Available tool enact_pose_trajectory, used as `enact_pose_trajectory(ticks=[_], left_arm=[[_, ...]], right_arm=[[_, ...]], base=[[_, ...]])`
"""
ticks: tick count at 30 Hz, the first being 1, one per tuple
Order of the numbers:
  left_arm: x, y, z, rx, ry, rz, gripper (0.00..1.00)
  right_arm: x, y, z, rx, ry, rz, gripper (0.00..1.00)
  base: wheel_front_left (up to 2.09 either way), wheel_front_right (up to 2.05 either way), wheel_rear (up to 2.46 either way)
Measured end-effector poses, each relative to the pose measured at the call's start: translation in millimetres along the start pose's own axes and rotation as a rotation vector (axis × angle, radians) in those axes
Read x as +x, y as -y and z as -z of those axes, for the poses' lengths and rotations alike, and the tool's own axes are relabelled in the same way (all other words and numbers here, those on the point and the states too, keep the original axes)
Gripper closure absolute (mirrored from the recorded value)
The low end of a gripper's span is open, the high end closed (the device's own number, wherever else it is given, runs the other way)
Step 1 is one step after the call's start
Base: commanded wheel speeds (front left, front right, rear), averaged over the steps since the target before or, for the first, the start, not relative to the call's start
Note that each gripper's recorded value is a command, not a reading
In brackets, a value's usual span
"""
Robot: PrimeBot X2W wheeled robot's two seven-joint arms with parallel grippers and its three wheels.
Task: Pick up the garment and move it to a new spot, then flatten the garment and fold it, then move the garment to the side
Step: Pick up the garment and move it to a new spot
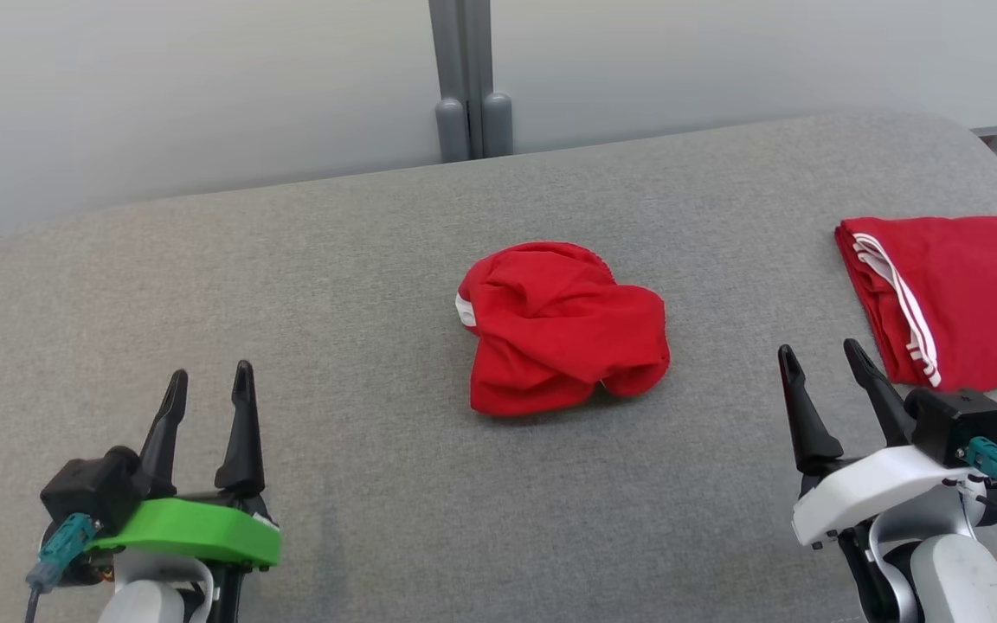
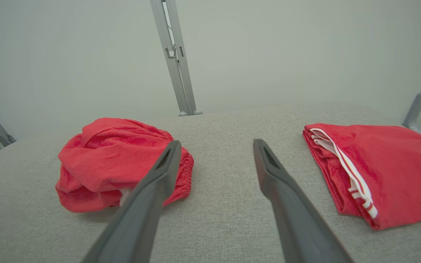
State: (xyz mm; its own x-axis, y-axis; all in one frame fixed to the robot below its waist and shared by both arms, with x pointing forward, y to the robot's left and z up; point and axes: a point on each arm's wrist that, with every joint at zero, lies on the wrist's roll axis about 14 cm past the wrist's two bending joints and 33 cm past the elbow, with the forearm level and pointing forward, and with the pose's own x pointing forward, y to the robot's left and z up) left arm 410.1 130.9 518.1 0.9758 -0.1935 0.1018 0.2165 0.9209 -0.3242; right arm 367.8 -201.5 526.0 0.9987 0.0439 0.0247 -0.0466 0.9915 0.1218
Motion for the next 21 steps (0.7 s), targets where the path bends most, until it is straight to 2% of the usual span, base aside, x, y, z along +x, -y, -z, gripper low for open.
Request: enact_pose_trajectory(ticks=[6, 21], left_arm=[[-25, -24, -4, 0.029, 0.007, -0.076, 0.0], [-31, -20, 7, 0.029, -0.018, -0.069, 0.0]], right_arm=[[3, -13, 0, 0.013, 0.0, -0.036, 0.0], [1, -16, 9, 0.021, -0.024, -0.041, 0.0]], base=[[0.0, 0.0, 0.0], [0.0, 0.0, 0.0]])
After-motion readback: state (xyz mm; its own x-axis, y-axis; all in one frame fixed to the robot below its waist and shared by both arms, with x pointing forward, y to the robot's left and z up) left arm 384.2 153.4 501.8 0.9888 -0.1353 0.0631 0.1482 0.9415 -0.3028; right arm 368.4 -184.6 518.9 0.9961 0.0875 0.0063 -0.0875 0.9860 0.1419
